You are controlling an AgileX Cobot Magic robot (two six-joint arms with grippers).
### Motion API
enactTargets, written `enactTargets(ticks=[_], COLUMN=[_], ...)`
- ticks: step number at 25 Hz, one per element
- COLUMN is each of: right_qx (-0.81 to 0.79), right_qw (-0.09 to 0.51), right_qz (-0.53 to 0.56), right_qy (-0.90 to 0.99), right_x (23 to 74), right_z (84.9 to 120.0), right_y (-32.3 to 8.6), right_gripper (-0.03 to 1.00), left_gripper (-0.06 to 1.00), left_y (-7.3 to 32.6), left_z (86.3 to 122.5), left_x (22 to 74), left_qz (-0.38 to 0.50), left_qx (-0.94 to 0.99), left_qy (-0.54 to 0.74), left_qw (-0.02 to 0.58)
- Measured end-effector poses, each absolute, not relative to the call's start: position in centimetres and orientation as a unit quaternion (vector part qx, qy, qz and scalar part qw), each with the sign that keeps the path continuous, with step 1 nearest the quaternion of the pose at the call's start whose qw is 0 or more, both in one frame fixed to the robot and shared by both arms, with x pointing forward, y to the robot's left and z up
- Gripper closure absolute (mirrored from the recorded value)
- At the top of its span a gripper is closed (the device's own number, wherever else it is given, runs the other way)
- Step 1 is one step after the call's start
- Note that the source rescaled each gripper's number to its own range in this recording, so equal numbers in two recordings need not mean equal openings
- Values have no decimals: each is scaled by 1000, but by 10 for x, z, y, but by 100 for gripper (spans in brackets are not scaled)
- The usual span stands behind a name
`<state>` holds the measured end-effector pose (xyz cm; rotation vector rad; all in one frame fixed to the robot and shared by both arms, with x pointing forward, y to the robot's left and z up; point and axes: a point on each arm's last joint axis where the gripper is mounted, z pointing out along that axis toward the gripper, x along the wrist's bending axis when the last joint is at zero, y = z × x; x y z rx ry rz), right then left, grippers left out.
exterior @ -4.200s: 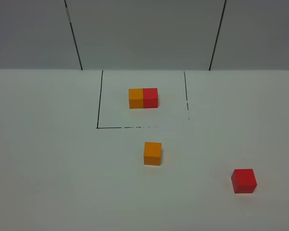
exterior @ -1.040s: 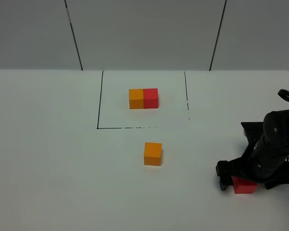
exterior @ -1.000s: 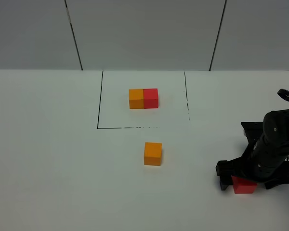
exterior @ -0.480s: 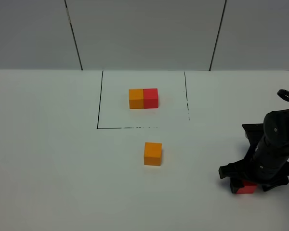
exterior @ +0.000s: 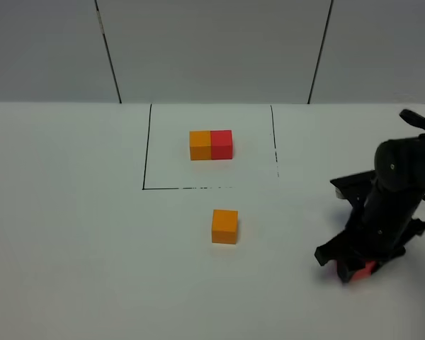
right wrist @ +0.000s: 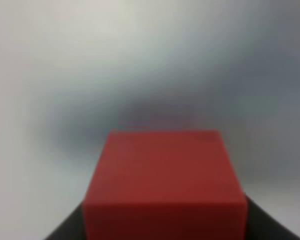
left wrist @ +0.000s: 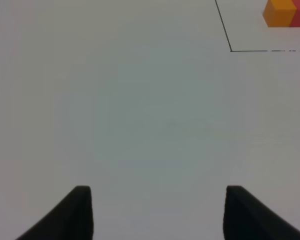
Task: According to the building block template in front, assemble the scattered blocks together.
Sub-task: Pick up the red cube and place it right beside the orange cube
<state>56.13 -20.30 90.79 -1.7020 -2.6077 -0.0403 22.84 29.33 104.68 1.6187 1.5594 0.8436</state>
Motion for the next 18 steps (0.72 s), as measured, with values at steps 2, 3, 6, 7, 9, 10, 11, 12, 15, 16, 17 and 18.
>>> enactTargets(ticks=[2,3,6,7,9,10,11,12,15,16,17,18], right_qx=[-482,-446,-303,-267,-205,-189,-174,-162,-143,-139,-134,-128], right_qw=[-8,-19,-37,-37,-33,-26,-23,-18,-19,-21,-24,-24], right_qz=[-26,-34,-31,-30,-17,-9,-2,8,21,22,22,24], right_qy=[-876,-894,-952,-962,-978,-982,-984,-987,-989,-990,-990,-991], right_x=[572,577,581,582,584,586,588,589,599,602,606,609], right_z=[923,931,946,949,949,946,944,940,931,929,927,926], right_y=[-188,-181,-158,-150,-131,-124,-116,-109,-95,-92,-87,-84], right_gripper=[96,96,96,96,96,96,96,96,96,96,96,96], left_gripper=[71,71,71,71,71,71,71,71,71,71,71,71], left_y=[293,293,293,293,293,293,293,293,293,293,293,293], left_z=[1047,1047,1047,1047,1047,1047,1047,1047,1047,1047,1047,1047], left_x=[228,228,228,228,228,228,228,228,228,228,228,228], left_qz=[328,328,328,328,328,328,328,328,328,328,328,328], left_qx=[629,629,629,629,629,629,629,629,629,629,629,629], left_qy=[606,606,606,606,606,606,606,606,606,606,606,606], left_qw=[362,362,362,362,362,362,362,362,362,362,362,362])
